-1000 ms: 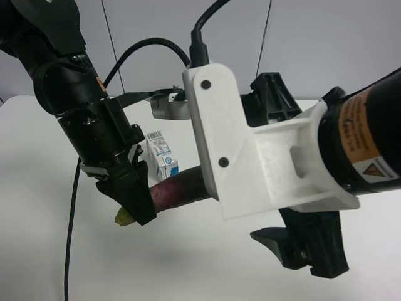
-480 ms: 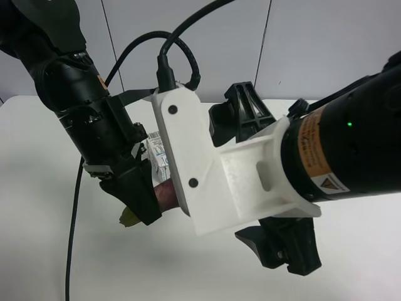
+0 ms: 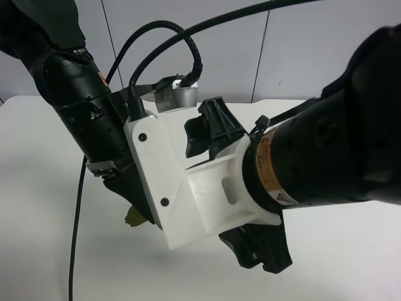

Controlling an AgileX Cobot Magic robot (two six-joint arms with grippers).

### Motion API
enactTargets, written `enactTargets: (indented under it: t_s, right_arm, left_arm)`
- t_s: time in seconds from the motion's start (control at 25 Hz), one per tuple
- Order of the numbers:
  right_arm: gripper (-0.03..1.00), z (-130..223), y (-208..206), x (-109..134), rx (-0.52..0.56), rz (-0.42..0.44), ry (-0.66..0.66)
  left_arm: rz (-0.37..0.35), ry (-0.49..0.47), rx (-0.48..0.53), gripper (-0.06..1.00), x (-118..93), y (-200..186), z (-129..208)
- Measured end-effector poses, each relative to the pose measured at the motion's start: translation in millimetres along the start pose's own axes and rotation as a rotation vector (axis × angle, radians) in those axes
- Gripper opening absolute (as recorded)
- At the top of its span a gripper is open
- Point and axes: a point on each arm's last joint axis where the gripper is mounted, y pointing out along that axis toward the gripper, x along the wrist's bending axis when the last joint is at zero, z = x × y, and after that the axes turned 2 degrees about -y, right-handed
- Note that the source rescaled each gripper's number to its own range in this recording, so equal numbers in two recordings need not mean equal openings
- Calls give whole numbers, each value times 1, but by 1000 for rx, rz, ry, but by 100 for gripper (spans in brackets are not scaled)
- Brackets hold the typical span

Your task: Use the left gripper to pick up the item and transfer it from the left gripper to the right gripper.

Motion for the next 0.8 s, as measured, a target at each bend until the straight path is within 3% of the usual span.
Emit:
enactTargets:
  t_s: [0.4, 0.48, 0.6, 0.68, 0.76, 0.8]
  right_arm:
    - [100, -1, 15, 2, 50, -19, -45]
    - [95, -1, 15, 2, 57, -20, -48]
    - [72, 1, 15, 3, 74, -31, -47]
    - [47, 1, 16, 3, 76, -30, -51]
    - [10, 1, 16, 2, 78, -26, -57]
    - [5, 1, 15, 2, 79, -24, -55]
  left_arm:
    - [-20, 28, 32, 0, 2, 0, 3]
    - [-20, 28, 32, 0, 2, 0, 3]
    - [-21, 28, 33, 0, 2, 0, 3]
    - [-22, 29, 32, 0, 2, 0, 3]
    - [-21, 28, 33, 0, 2, 0, 3]
    - [-19, 29, 32, 0, 1, 0, 3]
